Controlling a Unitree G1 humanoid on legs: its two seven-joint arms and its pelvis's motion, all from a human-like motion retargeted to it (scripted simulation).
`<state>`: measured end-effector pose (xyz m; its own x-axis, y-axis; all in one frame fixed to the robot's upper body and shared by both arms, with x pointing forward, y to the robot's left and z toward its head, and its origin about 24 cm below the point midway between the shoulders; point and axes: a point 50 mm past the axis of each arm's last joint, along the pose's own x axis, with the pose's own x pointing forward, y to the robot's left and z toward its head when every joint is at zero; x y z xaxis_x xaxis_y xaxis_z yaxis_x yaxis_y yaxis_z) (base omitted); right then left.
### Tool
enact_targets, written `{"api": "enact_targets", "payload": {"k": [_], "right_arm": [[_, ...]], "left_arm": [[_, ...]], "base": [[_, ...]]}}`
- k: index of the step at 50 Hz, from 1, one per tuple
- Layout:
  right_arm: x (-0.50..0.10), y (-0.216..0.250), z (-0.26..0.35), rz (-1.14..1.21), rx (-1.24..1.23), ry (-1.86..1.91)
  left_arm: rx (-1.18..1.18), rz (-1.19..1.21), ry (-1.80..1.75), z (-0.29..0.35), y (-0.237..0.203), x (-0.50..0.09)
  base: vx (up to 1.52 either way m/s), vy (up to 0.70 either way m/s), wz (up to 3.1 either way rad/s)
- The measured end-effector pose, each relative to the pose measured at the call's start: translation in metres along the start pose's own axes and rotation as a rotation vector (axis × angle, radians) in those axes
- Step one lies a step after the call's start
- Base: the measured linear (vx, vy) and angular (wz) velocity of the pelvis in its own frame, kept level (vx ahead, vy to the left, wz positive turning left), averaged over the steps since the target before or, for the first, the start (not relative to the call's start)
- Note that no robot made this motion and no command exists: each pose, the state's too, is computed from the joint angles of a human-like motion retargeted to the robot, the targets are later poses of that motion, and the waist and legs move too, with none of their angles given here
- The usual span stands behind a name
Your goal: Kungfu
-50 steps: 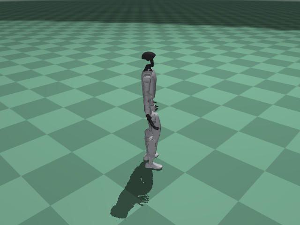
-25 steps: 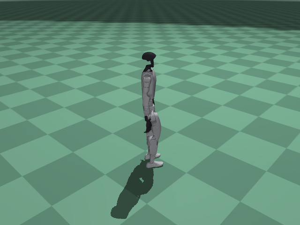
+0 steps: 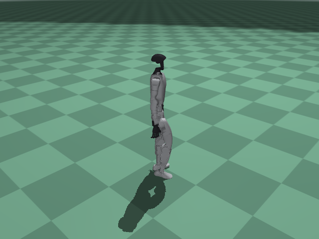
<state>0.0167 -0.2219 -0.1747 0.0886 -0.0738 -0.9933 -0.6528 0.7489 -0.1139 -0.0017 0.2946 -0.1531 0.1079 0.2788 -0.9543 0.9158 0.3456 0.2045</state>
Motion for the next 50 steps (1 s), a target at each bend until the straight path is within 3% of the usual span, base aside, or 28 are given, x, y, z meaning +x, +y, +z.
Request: {"api": "enact_targets", "payload": {"k": [5,18,27,31,35,39,43,47,50], "right_arm": [[-0.001,-0.014,0.005,-0.009,-0.009,-0.027],[0.000,0.008,0.003,0.060,-0.073,-0.042],[-0.001,0.002,0.007,-0.058,-0.116,-0.090],[-0.004,-0.024,0.014,-0.152,-0.157,-0.147],[-0.015,-0.051,0.017,-0.242,-0.220,-0.235],[-0.035,-0.069,0.005,-0.340,-0.216,-0.335],[-0.051,-0.072,0.005,-0.378,-0.162,-0.450],[-0.072,-0.094,0.034,-0.438,-0.089,-0.644],[-0.098,-0.116,0.068,-0.458,-0.047,-0.838]], "left_arm": [[-0.067,0.009,-0.016,0.006,0.013,0.002],[-0.066,-0.028,-0.005,0.005,0.000,0.001],[-0.105,-0.003,-0.011,0.007,-0.002,0.001],[-0.140,0.154,0.013,0.001,0.016,0.000],[-0.441,0.393,0.037,-0.031,0.055,-0.013],[-0.865,0.770,-0.122,-0.093,0.130,-0.071],[-1.104,1.324,-0.610,-0.132,0.219,-0.179],[-1.067,1.851,-1.323,-0.119,0.297,-0.320],[-0.859,1.913,-1.947,-0.084,0.331,-0.433]], "base": [[-0.19,-0.29,-0.64],[0.03,0.04,-0.17],[0.09,-0.10,-0.13],[0.12,-0.05,-0.13],[0.25,0.00,-0.04],[0.40,0.00,0.53],[0.30,0.39,1.11],[-0.44,0.78,2.36],[-0.12,-0.22,0.55]]}}
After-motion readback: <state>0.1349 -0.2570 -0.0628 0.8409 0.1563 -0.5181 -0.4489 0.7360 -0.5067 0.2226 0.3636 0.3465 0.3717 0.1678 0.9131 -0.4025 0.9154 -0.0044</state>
